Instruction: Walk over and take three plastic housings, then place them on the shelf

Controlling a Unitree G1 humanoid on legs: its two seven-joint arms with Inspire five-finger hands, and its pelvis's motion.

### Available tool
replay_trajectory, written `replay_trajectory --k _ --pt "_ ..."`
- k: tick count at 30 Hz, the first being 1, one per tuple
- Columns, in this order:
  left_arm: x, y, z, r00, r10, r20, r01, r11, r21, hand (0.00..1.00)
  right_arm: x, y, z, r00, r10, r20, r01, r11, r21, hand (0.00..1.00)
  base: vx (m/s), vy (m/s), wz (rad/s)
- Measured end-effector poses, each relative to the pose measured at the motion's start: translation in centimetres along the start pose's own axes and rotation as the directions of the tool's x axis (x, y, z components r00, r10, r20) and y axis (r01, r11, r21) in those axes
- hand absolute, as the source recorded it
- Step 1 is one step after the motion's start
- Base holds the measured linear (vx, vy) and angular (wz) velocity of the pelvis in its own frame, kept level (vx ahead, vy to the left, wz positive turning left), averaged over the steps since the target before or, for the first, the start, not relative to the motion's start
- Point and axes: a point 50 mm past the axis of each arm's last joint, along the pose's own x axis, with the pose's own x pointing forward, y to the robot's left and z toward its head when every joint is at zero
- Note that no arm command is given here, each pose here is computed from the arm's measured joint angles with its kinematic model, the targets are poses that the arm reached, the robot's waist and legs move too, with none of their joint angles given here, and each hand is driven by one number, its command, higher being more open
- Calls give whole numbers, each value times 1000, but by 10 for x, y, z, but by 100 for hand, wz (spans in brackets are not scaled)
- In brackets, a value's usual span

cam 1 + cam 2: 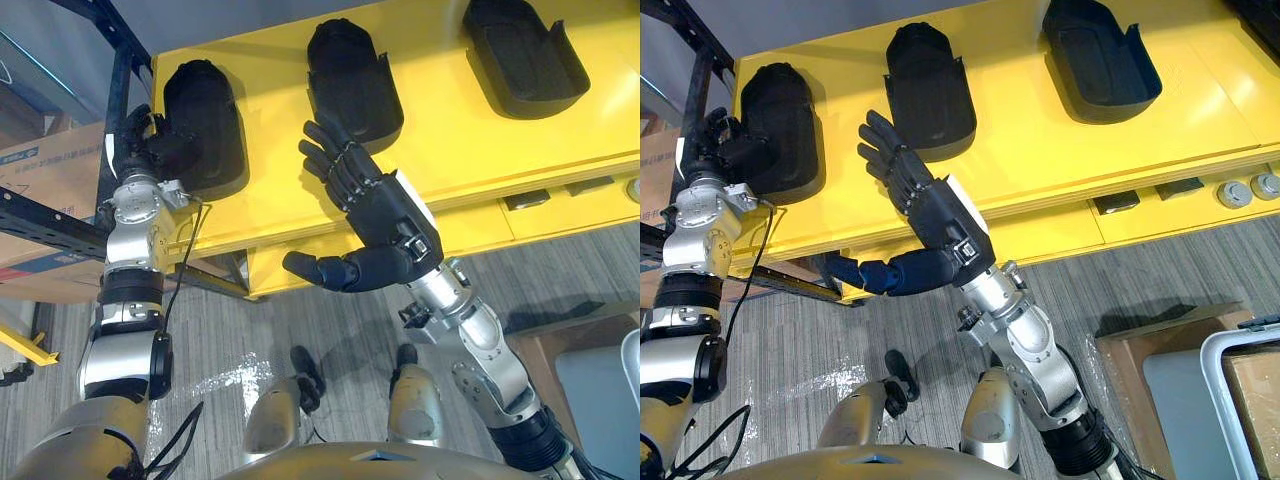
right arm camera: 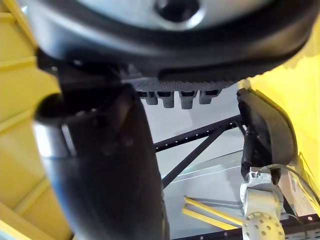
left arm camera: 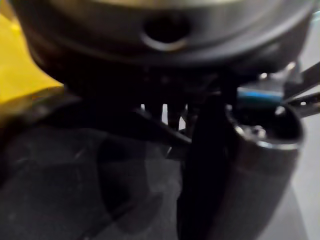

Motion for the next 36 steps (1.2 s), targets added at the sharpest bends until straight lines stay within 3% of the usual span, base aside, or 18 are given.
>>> replay_trajectory --k 12,19,27,31,36 --pt "0 1 2 1000 6 29 -6 1000 -12 100 -8 1 -4 1000 -15 -19 16 999 36 100 5 -3 0" --pt "-8 -3 47 966 -72 247 74 997 1 100 -19 7 -12 998 -3 -63 7 997 75 100 29 -7 5" --pt "-24 4 87 882 -131 453 119 991 56 100 -37 15 -27 989 -37 -146 56 990 128 100 76 15 0" --pt "-36 -7 104 816 -202 542 178 979 96 100 -45 20 -34 980 -43 -195 70 989 133 100 24 15 3" --pt "-82 -17 115 670 -325 667 300 941 156 100 -52 24 -40 968 -84 -235 111 988 106 100 10 10 0"
